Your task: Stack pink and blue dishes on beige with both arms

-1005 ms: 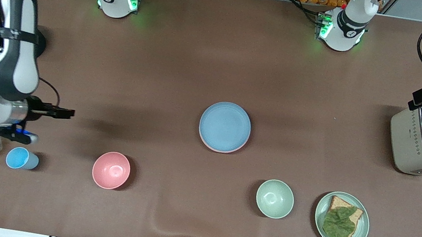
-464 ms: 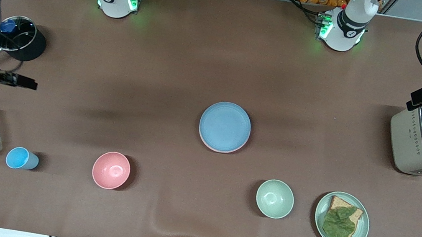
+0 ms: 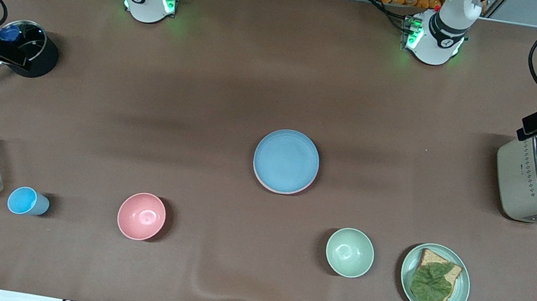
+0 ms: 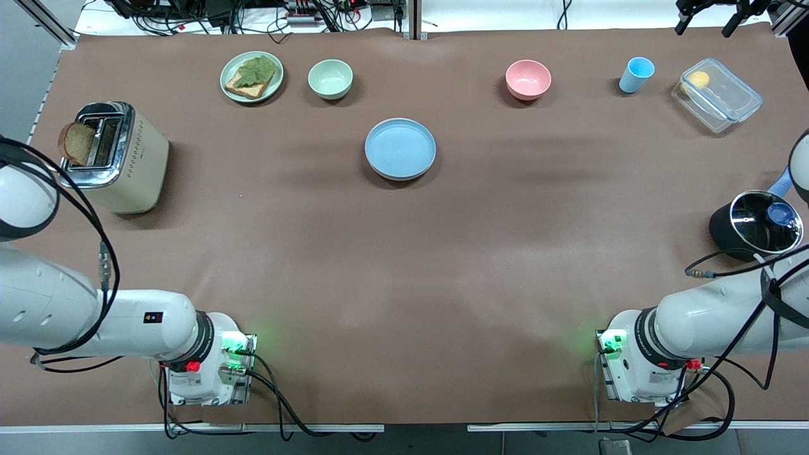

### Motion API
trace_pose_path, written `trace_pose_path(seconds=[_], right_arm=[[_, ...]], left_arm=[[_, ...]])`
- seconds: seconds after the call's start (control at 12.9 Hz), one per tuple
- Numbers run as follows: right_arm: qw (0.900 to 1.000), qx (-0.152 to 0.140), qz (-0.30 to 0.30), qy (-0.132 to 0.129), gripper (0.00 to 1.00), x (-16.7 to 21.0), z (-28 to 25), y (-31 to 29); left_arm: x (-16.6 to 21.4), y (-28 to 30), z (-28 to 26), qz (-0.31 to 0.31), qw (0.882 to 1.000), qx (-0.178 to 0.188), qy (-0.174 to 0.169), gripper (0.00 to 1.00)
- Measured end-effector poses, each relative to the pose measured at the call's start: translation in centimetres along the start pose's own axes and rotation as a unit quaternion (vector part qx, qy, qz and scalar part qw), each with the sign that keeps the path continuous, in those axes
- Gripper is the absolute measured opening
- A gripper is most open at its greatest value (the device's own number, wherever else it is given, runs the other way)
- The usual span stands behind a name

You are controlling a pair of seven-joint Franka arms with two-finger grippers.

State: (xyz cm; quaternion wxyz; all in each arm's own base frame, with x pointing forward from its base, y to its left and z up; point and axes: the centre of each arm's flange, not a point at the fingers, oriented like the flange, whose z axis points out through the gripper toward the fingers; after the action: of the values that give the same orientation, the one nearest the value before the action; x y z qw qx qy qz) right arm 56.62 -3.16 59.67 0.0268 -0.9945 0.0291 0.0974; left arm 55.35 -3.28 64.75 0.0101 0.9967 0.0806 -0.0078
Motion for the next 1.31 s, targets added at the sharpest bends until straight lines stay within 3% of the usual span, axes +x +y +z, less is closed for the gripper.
trace_pose_path(seconds=[0.77,1.31], right_arm=[[1.0,-0.002,0.005,0.013,1.0,0.35,0.34,-0.92],[1.0,-0.002,0.004,0.019,1.0,0.46,0.24,-0.99]], left_arm=[[-0.1,0.19,-0.07,0.002,1.0,0.0,0.0,1.0],[-0.54,0.12,0.3,0.002,1.0,0.004,-0.018,1.0]])
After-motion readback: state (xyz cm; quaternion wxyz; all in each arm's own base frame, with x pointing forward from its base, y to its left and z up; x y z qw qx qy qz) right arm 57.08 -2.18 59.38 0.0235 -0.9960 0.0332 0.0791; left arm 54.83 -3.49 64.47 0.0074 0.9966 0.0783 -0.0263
